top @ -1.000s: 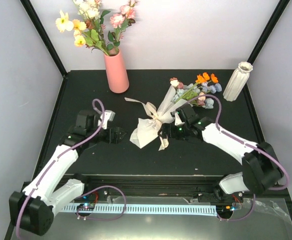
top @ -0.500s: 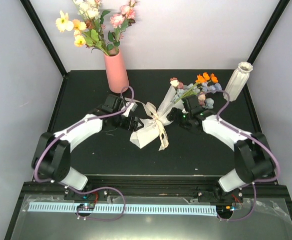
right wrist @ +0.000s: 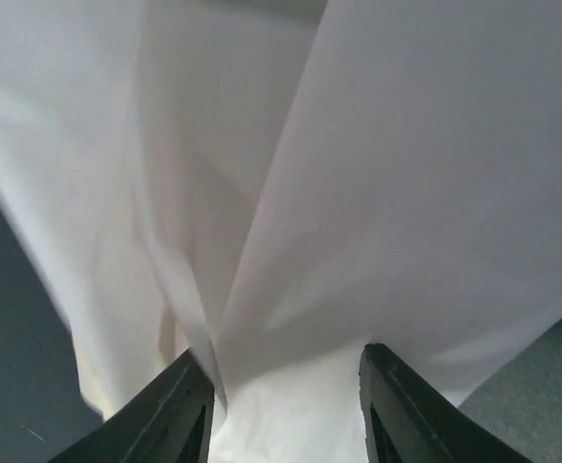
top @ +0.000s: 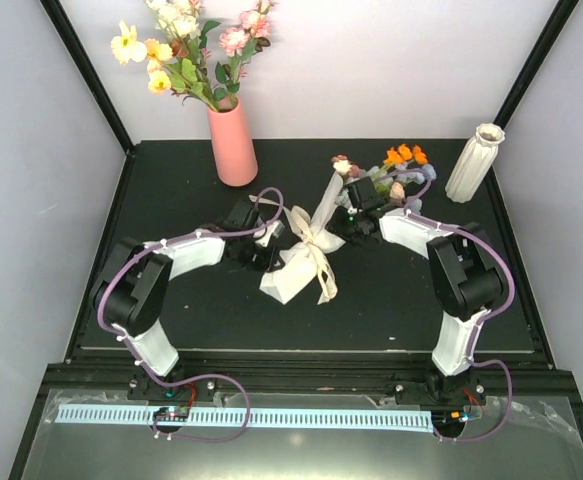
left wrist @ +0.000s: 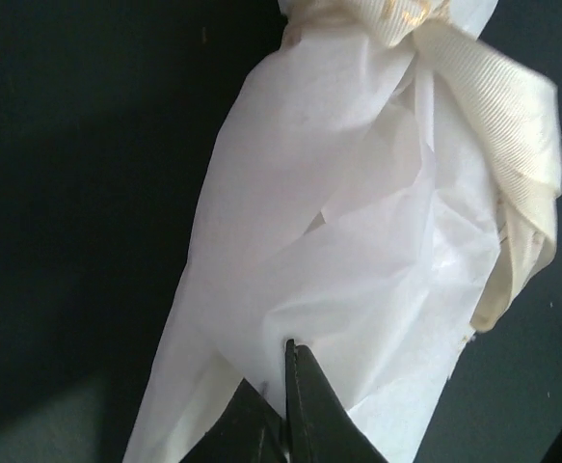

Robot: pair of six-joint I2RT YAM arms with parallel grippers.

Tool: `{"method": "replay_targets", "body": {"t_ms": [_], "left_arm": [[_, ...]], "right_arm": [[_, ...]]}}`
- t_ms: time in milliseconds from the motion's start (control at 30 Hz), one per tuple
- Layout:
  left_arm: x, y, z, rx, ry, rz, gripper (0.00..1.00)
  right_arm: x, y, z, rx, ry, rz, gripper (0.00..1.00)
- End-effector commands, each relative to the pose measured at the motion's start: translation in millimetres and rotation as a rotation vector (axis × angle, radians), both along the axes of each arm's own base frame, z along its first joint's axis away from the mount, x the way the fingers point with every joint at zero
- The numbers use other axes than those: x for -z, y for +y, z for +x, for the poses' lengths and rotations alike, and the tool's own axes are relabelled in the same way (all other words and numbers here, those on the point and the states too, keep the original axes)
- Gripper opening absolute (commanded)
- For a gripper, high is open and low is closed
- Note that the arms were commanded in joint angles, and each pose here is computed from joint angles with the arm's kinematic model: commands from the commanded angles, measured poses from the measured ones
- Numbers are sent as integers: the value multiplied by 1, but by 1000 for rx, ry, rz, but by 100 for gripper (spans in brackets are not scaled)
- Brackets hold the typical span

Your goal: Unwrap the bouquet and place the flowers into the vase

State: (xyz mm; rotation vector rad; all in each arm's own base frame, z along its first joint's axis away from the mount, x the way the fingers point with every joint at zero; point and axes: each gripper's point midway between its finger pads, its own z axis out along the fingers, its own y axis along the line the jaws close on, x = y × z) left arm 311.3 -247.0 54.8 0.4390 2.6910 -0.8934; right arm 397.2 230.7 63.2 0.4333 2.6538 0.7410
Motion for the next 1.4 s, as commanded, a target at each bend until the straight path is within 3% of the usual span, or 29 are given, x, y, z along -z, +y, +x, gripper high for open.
{"method": "replay_targets", "body": {"t_ms": [0,267,467,533,567,767,900,1067,1267,1367], "left_arm": [[3,3,-33,-33,17,-3,2],[16,3,-100,-73,79,-63,4],[25,-29,-142,-4,164,-112,9],[14,-45,-150,31,135,-153,12],[6,-50,-152,43,100,-167,14],[-29,-14,-143,-44,-114,-53,58],[-52,23,-141,-45,-236,93,73],[-86,43,-124,86,-464,264,69],[-123,18,-113,327,-792,221,69],[-107,9,-118,575,-932,273,54]], "right_arm": [[3,4,8,-33,-3,-6,41],[14,6,10,-100,19,-48,34],[6,12,7,-194,-21,-49,34],[0,12,5,-232,-37,-57,34],[-5,10,4,-243,-50,-72,34],[-30,-5,-6,-303,-115,-163,40],[-38,-8,-16,-354,-117,-183,47],[-65,-13,-27,-366,-170,-177,56],[-87,-22,-57,-385,-218,-148,66],[-97,-27,-77,-393,-256,-114,72]]}}
